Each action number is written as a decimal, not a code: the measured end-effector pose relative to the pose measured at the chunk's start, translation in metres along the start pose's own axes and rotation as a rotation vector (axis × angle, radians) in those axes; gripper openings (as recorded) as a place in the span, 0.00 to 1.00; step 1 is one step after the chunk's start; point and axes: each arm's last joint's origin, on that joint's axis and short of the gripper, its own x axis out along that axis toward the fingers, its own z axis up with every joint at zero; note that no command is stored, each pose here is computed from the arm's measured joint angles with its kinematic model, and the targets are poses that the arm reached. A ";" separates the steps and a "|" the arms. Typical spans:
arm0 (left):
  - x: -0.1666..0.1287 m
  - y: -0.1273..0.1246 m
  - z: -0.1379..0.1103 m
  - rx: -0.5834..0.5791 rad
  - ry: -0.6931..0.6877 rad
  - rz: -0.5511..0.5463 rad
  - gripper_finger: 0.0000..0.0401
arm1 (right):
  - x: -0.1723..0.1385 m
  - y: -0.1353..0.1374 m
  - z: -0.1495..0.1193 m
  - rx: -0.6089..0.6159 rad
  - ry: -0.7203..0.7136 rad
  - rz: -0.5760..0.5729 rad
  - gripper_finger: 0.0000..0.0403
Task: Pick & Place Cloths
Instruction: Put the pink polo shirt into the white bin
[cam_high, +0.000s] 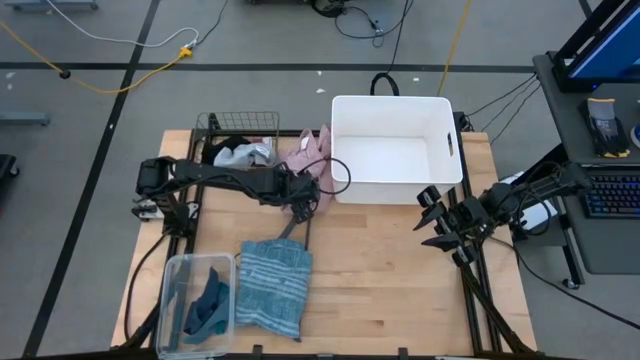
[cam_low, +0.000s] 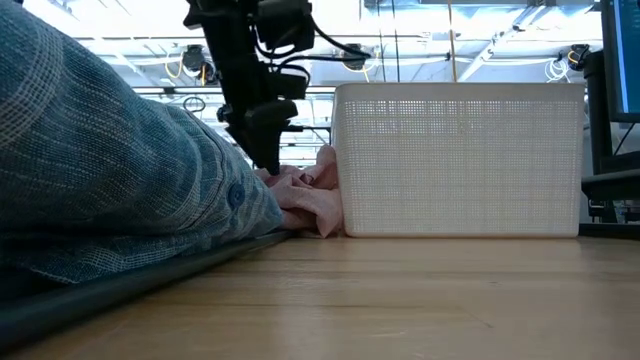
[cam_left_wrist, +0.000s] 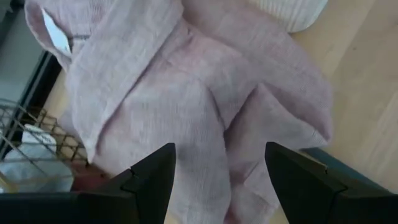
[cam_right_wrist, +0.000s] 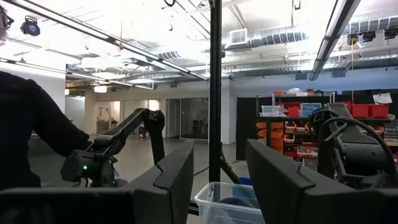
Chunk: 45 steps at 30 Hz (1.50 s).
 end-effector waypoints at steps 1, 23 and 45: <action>0.000 0.001 0.001 0.009 -0.005 -0.001 0.63 | 0.000 0.000 0.000 0.000 -0.001 0.000 0.35; 0.056 0.026 -0.020 -0.059 -0.053 -0.192 0.63 | 0.000 0.000 0.001 -0.001 -0.011 -0.007 0.35; 0.074 0.027 -0.046 -0.123 -0.007 -0.263 0.01 | 0.000 0.000 0.002 -0.002 -0.019 -0.009 0.35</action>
